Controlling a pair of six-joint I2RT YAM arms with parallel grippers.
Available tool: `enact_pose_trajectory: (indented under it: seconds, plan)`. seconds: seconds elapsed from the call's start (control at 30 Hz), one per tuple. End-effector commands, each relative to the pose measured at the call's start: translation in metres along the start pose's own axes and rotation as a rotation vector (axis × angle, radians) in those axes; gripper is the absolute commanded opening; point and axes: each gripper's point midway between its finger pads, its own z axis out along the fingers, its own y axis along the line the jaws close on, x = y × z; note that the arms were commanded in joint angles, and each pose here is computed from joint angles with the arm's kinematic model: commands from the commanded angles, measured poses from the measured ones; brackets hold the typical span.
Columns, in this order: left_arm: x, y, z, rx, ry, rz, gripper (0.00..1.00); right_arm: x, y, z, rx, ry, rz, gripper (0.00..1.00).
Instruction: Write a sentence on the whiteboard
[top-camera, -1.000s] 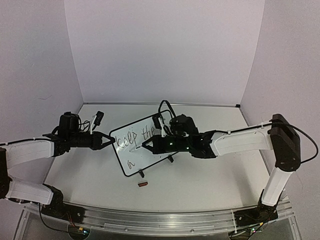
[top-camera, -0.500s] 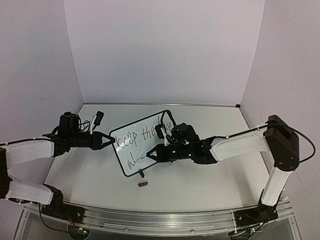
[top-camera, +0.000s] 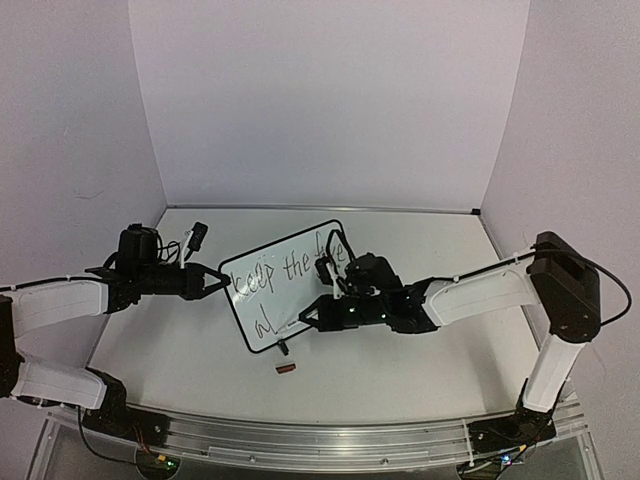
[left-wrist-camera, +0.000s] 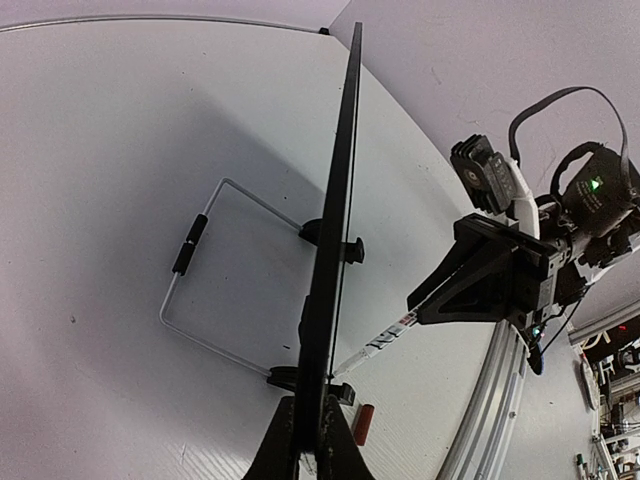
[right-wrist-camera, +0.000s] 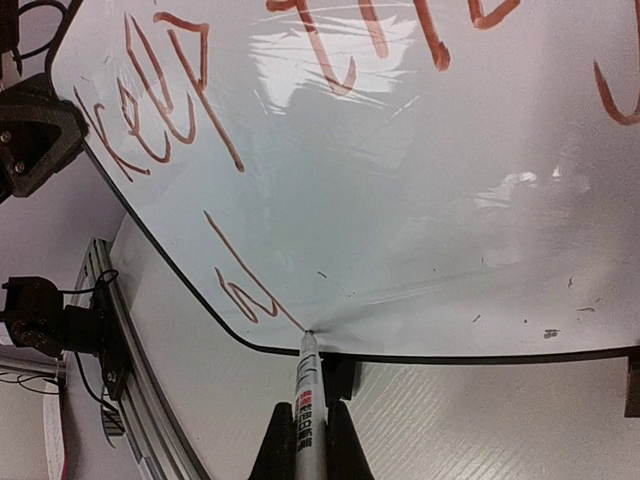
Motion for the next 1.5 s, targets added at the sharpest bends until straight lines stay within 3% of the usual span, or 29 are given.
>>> enact_pose_trajectory:
  seconds: [0.0,0.17,0.73,1.47]
  plan:
    - [-0.018,0.006,-0.005,-0.059,-0.042,0.062,0.00,-0.040,0.024,-0.026,-0.025,-0.127,-0.030,0.00]
    - [-0.018,0.006,-0.005,-0.059,-0.043,0.063,0.00,-0.054,0.033,-0.033,-0.035,-0.168,-0.050,0.00]
    - [-0.017,0.007,-0.004,-0.059,-0.040,0.061,0.00,-0.045,0.021,-0.007,-0.014,-0.128,-0.043,0.00]
    - [-0.018,0.006,-0.005,-0.059,-0.044,0.064,0.00,-0.013,0.003,-0.003,0.000,-0.044,0.010,0.00]
